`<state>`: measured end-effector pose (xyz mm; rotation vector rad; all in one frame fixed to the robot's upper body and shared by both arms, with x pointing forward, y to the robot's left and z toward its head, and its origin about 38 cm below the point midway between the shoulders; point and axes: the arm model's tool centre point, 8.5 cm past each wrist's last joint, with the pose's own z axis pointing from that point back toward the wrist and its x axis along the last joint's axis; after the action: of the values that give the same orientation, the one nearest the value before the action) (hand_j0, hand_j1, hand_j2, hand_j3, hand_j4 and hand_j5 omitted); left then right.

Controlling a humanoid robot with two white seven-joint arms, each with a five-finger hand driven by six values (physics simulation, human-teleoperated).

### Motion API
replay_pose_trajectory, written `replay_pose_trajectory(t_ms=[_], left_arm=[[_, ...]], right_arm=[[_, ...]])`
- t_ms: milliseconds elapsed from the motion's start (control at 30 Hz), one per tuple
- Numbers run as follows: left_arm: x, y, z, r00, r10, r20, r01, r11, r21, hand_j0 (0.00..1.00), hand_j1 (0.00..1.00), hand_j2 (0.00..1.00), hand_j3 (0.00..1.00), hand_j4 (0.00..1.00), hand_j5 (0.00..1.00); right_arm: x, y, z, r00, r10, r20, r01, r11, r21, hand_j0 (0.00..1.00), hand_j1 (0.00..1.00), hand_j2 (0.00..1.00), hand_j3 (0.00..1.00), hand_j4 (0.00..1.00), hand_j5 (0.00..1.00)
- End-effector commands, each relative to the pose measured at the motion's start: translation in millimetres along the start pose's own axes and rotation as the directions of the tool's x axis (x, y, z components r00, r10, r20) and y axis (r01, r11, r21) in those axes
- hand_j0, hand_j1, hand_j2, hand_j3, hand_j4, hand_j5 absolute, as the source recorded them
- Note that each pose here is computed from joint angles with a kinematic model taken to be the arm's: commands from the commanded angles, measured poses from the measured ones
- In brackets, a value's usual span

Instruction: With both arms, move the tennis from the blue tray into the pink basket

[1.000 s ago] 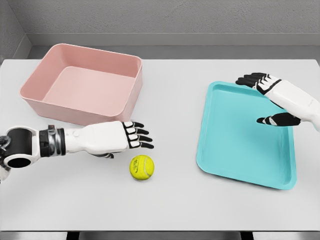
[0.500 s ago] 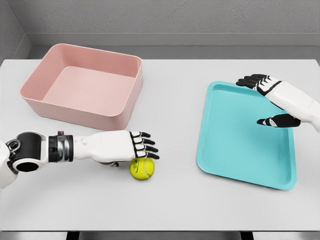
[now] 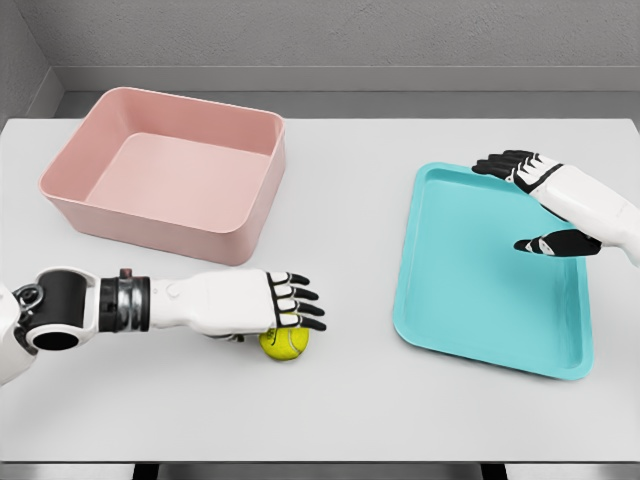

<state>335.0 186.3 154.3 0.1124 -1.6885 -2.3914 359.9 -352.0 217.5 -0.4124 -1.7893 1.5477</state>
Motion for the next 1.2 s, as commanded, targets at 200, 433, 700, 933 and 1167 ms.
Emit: replay_pose_trajectory(t_ms=[200,433,700,933,1167], left_arm=[[7,-5.0,-6,1.0,0.017,0.024,-0.017,1.0,-0.004,1.0,1.0,1.0,1.0,1.0,1.0],[8,-6.2,-8,0.999,0.019,0.031,-0.019,1.0,-0.007,1.0,1.0,1.0,1.0,1.0,1.0],[12,-15.6,-10,0.999,0.028,0.04,-0.025,0.997,-0.07,0.69,0.69,0.69,0.69,0.69,0.69],[11,-16.5,-9,0.999,0.028,0.04,-0.024,0.996,-0.087,0.54,0.54,0.54,0.54,0.54,0.54],[8,-12.0,-7,0.999,0.023,0.035,-0.02,0.996,-0.083,0.55,0.55,0.55,0.55,0.55,0.55]], right_arm=[[-0.3,-1.2,1,1.0,-0.005,-0.001,0.005,1.0,-0.005,1.0,1.0,1.0,1.0,1.0,1.0],[-1.1,-0.7,1,1.0,-0.007,-0.003,0.007,1.0,-0.005,1.0,1.0,1.0,1.0,1.0,1.0],[-5.3,0.8,3,1.0,-0.017,-0.015,0.017,1.0,-0.004,1.0,1.0,1.0,1.0,1.0,1.0],[-5.7,1.0,3,1.0,-0.018,-0.016,0.017,1.0,-0.004,1.0,1.0,1.0,1.0,1.0,1.0],[-5.3,2.0,2,1.0,-0.02,-0.014,0.02,1.0,-0.005,1.0,1.0,1.0,1.0,1.0,1.0]])
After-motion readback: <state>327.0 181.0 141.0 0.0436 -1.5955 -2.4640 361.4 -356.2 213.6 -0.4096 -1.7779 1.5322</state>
